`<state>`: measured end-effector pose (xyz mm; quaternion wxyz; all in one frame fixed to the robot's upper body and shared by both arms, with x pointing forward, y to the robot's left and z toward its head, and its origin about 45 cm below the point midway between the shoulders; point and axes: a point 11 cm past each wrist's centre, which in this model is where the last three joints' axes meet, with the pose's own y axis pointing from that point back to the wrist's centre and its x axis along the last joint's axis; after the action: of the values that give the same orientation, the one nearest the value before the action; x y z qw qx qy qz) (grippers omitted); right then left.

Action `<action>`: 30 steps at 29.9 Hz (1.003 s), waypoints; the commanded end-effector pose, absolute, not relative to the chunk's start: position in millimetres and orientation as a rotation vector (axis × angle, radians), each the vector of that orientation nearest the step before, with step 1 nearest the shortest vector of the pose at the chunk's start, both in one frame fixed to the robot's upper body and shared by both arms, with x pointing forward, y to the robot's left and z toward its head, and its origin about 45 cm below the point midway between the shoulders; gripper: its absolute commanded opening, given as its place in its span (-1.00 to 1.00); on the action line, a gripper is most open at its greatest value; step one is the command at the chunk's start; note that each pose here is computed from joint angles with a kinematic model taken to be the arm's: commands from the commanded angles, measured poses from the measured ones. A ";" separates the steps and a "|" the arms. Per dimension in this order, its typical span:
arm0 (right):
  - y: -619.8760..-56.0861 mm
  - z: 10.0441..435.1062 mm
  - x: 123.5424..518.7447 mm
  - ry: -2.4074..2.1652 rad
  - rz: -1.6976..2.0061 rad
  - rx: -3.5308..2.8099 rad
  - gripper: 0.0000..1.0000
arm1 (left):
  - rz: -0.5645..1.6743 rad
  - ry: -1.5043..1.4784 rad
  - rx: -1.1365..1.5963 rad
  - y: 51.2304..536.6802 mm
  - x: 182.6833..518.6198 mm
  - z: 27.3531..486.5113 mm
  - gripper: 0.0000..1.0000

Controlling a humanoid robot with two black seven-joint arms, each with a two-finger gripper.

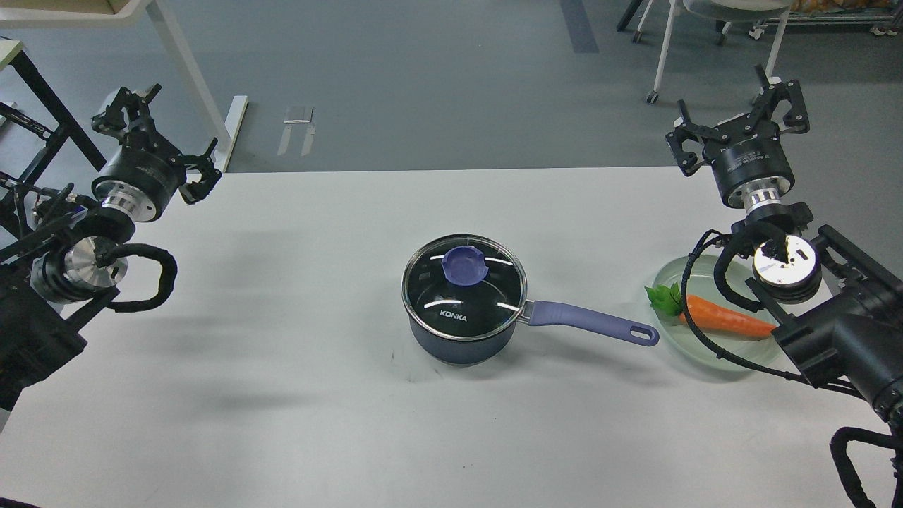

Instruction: Open pot lid

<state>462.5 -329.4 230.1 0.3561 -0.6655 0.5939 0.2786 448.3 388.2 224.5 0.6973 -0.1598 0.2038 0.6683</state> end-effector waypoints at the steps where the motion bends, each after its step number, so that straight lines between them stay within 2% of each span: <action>1: -330.2 229.5 461.8 1.533 0.719 -1.721 1.00 | 1.489 0.436 -0.338 388.6 448.2 225.0 0.99; 20: -336.6 232.6 460.4 1.563 0.696 -1.773 1.00 | 1.527 0.377 -0.347 417.2 447.1 246.8 0.99; 23: -372.6 254.4 455.7 1.627 0.582 -1.844 1.00 | 1.518 0.380 -0.344 414.3 446.8 247.6 0.99; 30: -399.5 320.3 449.9 1.642 0.359 -2.055 1.00 | 1.525 0.355 -0.345 425.8 443.1 258.3 0.99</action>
<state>453.5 -388.0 293.5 0.2663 -0.7319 0.6044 0.1678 444.4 422.2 255.7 0.6948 -0.1535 0.1626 0.6836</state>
